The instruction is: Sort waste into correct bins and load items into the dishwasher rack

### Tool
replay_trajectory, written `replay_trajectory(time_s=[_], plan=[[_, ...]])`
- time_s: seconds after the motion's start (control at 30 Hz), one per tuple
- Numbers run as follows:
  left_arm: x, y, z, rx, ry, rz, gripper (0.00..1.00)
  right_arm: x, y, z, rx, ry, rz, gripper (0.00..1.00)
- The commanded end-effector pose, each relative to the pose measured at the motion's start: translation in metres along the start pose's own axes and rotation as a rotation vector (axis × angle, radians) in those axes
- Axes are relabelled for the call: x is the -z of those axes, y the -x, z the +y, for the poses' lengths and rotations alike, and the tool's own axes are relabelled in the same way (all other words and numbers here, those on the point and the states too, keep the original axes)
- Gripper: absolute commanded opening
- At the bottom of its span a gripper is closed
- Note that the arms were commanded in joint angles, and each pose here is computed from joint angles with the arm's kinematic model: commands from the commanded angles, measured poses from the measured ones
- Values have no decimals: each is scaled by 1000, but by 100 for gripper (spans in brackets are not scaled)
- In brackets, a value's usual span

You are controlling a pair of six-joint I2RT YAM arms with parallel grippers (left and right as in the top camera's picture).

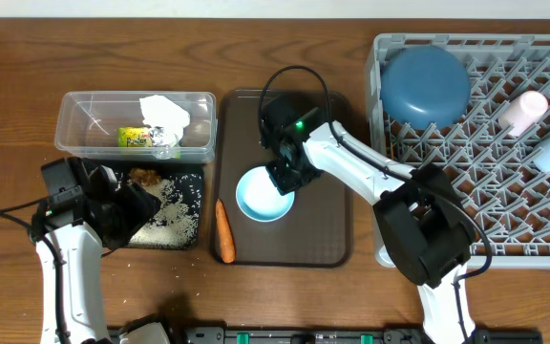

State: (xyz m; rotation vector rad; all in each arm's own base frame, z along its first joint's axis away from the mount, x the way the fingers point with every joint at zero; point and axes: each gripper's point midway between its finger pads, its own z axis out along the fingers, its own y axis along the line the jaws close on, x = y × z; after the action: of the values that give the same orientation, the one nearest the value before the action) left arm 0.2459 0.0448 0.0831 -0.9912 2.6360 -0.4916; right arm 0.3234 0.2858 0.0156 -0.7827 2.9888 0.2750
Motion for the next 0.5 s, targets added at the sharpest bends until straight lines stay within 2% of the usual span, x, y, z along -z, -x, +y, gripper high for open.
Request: replay_trajectory(time_s=[0.0, 0.23, 0.47], plan=[[1, 2, 3, -13, 12, -5, 62, 1, 5, -24, -40, -100, -23, 1], [1, 2, 3, -13, 12, -5, 62, 34, 18, -56, -78, -219, -95, 1], [1, 2, 3, -13, 12, -6, 62, 148, 34, -108, -176, -400, -359, 1]])
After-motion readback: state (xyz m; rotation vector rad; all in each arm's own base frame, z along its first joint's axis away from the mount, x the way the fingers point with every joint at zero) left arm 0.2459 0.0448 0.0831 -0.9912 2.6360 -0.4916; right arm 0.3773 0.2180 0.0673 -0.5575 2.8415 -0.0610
